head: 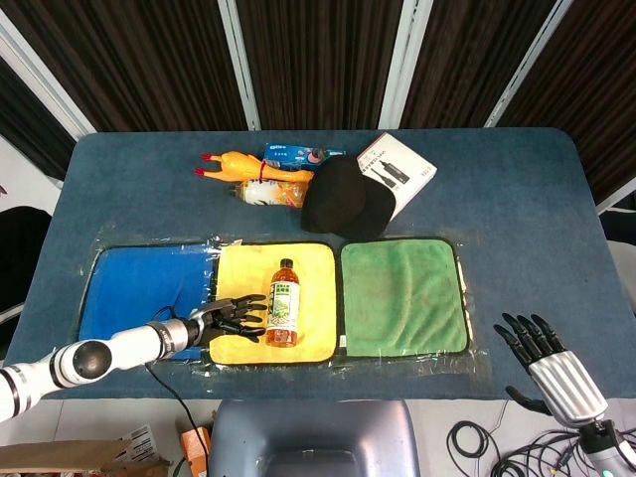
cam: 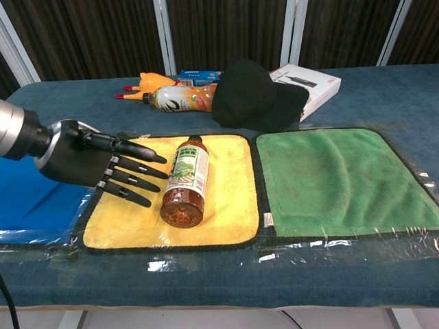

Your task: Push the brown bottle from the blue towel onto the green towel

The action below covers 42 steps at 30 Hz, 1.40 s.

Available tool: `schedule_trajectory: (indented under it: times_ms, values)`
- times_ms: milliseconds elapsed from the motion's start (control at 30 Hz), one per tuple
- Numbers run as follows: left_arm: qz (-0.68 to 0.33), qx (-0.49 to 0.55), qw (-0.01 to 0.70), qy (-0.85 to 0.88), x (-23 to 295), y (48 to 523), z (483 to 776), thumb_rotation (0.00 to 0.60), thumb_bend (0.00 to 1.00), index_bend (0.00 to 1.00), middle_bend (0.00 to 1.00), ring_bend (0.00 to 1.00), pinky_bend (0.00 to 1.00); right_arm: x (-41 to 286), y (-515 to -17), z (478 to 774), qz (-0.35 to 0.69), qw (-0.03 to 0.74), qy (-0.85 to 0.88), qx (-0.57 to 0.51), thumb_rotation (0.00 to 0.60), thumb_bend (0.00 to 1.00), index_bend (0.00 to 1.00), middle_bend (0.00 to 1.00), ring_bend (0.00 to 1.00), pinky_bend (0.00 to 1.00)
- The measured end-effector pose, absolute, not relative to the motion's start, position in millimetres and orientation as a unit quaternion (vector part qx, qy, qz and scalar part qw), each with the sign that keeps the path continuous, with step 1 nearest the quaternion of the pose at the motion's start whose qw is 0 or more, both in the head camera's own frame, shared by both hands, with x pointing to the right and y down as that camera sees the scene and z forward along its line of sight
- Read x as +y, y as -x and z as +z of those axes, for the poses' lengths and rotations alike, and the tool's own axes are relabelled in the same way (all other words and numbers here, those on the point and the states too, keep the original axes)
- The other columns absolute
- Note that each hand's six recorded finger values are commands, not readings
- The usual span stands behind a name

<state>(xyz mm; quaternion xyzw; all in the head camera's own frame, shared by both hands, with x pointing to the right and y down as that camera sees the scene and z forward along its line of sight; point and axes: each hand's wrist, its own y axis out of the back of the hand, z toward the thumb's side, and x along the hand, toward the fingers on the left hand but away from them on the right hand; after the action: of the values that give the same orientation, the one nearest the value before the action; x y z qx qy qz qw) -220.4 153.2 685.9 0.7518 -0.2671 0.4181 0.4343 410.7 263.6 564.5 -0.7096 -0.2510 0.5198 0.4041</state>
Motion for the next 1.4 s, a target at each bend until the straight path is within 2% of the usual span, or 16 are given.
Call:
schedule_trajectory:
  times_ms: [267, 433, 600, 1067, 1400]
  values:
    - [0.412, -0.258, 0.44, -0.755, 152, 204, 689, 0.6, 0.24, 0.0, 0.04, 0.09, 0.34, 262, -415, 559, 0.517, 0.401, 0.709, -0.263, 0.6, 0.14, 0.0, 0.0, 0.0, 0.0]
    - [0.413, -0.248, 0.445, -0.755, 153, 195, 692, 0.6, 0.34, 0.0, 0.04, 0.09, 0.34, 261, -417, 557, 0.515, 0.399, 0.71, -0.266, 0.6, 0.14, 0.0, 0.0, 0.0, 0.0]
    - [0.41, -0.247, 0.445, -0.757, 151, 187, 693, 0.6, 0.37, 0.0, 0.04, 0.08, 0.3, 261, -419, 555, 0.515, 0.398, 0.71, -0.268, 0.6, 0.14, 0.0, 0.0, 0.0, 0.0]
    - [0.393, -0.222, 0.463, -0.763, 156, 159, 689, 0.6, 0.37, 0.0, 0.04, 0.08, 0.3, 260, -422, 551, 0.511, 0.392, 0.714, -0.273, 0.6, 0.14, 0.0, 0.0, 0.0, 0.0]
    - [0.388, -0.221, 0.468, -0.763, 155, 145, 702, 0.6, 0.32, 0.0, 0.04, 0.08, 0.29, 259, -426, 552, 0.515, 0.388, 0.714, -0.273, 0.6, 0.14, 0.0, 0.0, 0.0, 0.0]
